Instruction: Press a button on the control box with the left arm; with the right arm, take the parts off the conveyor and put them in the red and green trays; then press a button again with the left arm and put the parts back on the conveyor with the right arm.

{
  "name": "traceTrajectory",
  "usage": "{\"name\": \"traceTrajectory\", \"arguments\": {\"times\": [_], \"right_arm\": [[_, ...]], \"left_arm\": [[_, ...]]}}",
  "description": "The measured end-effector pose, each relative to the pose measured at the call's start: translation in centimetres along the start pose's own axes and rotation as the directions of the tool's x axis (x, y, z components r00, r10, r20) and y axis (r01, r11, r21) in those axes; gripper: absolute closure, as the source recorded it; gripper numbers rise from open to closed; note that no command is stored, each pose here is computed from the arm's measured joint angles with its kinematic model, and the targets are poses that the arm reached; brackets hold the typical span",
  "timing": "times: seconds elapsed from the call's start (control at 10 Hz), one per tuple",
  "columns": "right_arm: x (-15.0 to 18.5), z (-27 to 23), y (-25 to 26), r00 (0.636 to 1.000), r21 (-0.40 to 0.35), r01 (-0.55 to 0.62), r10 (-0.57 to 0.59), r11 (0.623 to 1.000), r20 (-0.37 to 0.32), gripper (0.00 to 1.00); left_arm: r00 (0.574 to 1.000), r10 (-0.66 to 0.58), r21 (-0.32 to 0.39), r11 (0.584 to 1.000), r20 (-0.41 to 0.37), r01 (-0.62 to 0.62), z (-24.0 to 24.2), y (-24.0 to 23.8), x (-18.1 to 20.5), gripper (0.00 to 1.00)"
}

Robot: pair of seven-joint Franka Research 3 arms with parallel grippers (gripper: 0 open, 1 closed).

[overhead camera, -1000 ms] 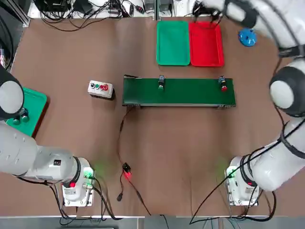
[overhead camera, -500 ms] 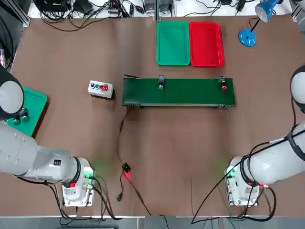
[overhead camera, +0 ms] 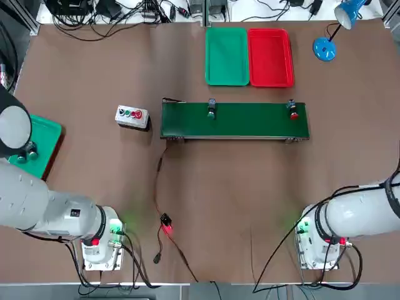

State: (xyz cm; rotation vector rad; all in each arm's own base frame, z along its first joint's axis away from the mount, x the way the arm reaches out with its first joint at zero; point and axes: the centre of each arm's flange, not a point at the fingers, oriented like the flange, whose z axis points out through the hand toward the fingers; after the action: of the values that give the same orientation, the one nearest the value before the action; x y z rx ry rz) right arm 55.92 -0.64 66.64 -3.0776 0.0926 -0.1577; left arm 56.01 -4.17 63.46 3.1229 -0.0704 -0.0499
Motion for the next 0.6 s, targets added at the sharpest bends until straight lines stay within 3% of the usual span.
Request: {"name": "traceTrajectory", "arguments": {"times": [0.6], "right_arm": [[-0.19,0.41,0.94,0.999,0.029,-0.029,0.029,0.999,0.014,0.0]], "left_arm": [[1.0,-0.003,0.0,1.0,0.0,0.003,0.0,-0.1,0.0,0.0]]}}
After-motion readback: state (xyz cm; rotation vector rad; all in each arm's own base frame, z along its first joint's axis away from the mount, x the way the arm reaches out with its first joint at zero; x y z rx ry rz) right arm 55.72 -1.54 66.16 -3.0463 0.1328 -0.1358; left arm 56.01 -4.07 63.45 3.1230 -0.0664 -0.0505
